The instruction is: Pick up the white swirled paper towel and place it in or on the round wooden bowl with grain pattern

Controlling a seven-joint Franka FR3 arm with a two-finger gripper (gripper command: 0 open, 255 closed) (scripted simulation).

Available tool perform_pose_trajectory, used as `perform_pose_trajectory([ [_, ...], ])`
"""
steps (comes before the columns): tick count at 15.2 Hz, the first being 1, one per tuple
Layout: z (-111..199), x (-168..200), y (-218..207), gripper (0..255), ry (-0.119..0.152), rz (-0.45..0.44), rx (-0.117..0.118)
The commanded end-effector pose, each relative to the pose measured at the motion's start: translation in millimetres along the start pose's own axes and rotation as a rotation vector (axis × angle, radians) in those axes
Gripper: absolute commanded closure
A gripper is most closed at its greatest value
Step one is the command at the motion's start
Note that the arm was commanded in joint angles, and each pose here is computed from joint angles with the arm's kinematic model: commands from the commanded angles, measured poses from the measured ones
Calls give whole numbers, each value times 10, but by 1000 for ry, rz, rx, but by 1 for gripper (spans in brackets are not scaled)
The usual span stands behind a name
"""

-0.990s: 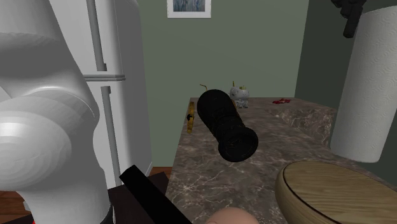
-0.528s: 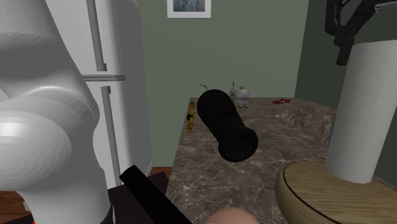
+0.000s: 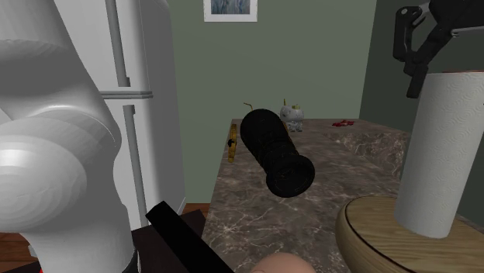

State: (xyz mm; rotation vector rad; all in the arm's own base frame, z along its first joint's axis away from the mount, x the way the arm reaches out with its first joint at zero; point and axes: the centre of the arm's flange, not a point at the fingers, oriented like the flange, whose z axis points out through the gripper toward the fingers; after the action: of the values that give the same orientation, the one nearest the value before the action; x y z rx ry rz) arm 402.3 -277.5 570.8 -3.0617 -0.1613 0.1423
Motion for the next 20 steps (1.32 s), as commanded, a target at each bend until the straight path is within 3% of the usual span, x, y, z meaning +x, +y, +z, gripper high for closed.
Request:
perform_pose_trajectory([
  [1,4,1,0,255,0,0,0],
  [3,4,1,0,255,0,0,0],
  [4,4,0,1,0,0,0,0],
  [9,4,1,0,0,0,0,0],
  [13,-496,1,0,0,0,0,0],
  [20,-496,1,0,0,0,0,0],
])
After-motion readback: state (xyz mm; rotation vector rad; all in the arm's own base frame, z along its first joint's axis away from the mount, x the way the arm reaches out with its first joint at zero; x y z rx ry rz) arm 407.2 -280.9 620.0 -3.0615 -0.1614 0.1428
